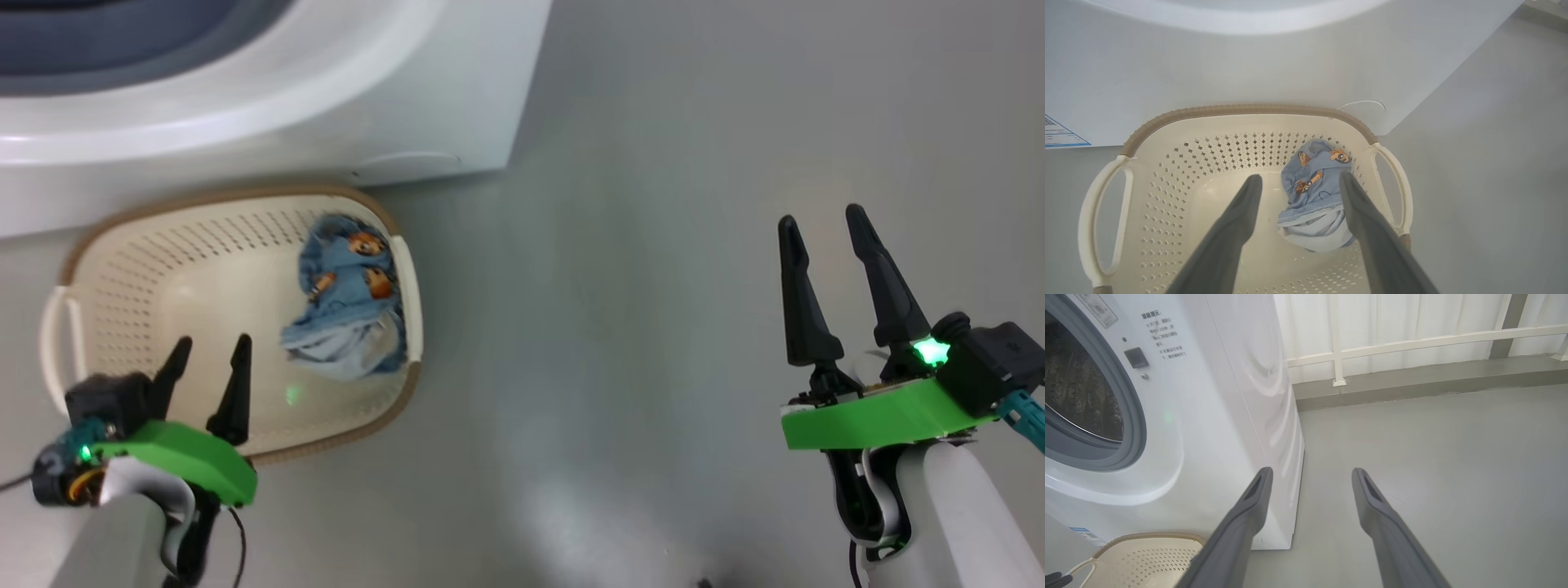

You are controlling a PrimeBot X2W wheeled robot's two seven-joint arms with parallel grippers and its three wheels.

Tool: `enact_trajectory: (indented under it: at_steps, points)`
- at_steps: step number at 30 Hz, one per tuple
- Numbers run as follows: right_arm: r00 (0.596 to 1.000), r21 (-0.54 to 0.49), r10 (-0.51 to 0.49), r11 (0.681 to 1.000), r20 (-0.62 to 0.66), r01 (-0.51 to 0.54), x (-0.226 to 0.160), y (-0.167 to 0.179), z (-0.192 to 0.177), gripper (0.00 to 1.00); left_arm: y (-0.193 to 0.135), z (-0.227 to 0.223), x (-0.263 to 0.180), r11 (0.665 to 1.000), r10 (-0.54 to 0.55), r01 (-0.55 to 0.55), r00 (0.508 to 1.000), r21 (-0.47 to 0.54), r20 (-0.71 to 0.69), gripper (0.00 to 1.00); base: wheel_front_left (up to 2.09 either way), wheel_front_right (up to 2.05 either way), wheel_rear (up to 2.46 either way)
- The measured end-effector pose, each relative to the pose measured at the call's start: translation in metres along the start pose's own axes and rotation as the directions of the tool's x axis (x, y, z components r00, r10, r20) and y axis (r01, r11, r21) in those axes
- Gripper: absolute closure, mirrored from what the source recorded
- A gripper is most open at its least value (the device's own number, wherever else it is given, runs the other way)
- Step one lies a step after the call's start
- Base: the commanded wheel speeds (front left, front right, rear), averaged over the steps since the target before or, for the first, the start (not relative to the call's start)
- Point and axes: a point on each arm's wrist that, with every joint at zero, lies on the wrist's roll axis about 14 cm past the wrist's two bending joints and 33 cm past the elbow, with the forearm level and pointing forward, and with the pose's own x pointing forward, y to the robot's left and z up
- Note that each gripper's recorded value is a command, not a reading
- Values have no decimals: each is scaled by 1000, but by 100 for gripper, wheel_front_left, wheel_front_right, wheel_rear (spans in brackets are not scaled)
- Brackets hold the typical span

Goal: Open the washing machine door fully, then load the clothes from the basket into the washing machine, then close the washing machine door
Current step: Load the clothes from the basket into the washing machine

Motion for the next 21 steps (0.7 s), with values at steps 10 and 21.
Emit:
enact_trajectory:
  at_steps: [10, 21]
  points:
    - [999, 7, -23, 1000, -45, 23, 15, -13, -24, 0, -10, -43, 54, 994, -84, 95, 982, 55, -167, 0, 0, 0, 0]
    - [995, 21, -44, 999, -94, 46, 22, -25, -48, 0, -11, -83, 103, 982, -137, 171, 939, 84, -315, 0, 0, 0, 0]
